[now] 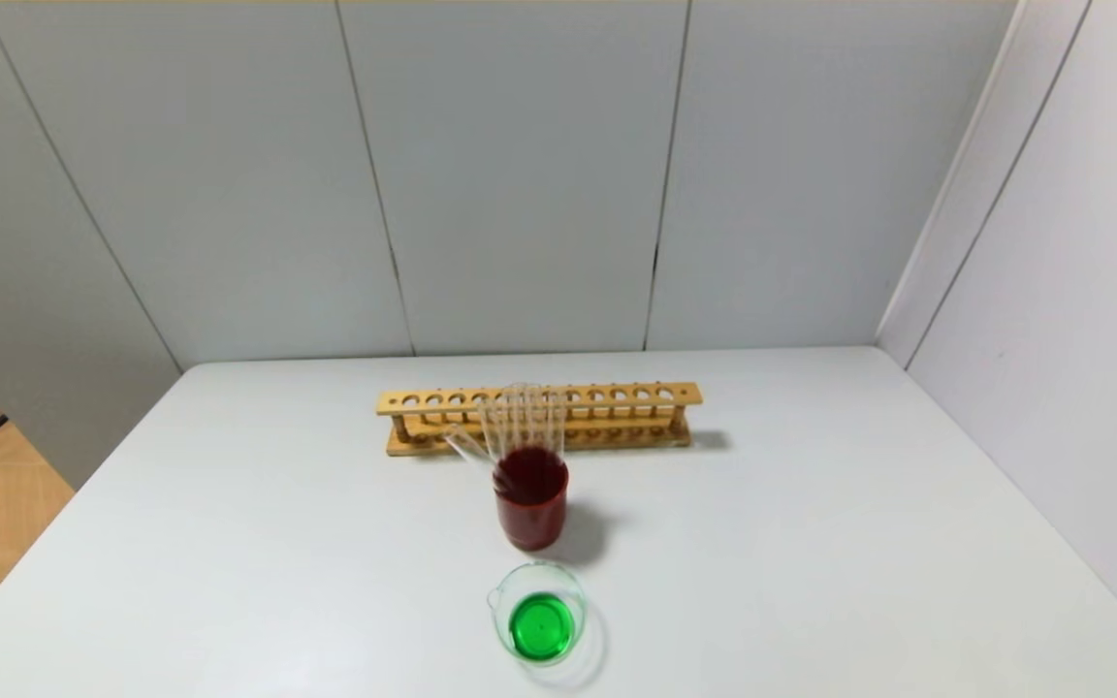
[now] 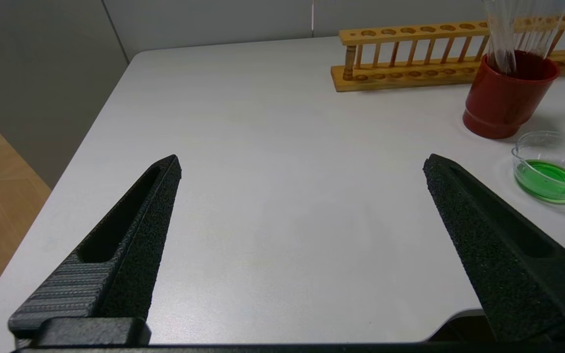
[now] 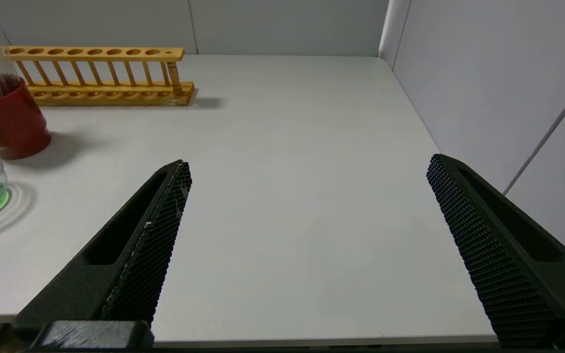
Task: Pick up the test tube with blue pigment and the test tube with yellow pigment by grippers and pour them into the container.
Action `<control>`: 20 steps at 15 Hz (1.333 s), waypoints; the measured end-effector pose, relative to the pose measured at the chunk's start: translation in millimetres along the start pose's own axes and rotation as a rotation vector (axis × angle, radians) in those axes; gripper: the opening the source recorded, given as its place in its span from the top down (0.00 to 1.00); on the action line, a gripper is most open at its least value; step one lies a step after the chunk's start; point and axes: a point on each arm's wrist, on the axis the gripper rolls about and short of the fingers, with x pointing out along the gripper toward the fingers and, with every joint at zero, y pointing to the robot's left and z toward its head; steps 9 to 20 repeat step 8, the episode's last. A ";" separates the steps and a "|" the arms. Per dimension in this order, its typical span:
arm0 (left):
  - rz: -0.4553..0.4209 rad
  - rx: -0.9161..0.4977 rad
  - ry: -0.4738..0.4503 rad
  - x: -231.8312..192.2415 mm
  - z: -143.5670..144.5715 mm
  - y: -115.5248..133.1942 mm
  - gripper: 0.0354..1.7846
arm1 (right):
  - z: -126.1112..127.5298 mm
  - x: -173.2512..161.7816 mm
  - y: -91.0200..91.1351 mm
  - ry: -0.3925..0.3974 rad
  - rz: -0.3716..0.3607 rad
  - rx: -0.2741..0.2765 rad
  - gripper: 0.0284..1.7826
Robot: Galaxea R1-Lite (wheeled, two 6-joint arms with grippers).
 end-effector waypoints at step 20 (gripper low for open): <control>0.000 0.000 -0.001 0.0 0.1 0.0 0.02 | -0.6 0.2 0.0 0.002 -0.001 -0.002 0.02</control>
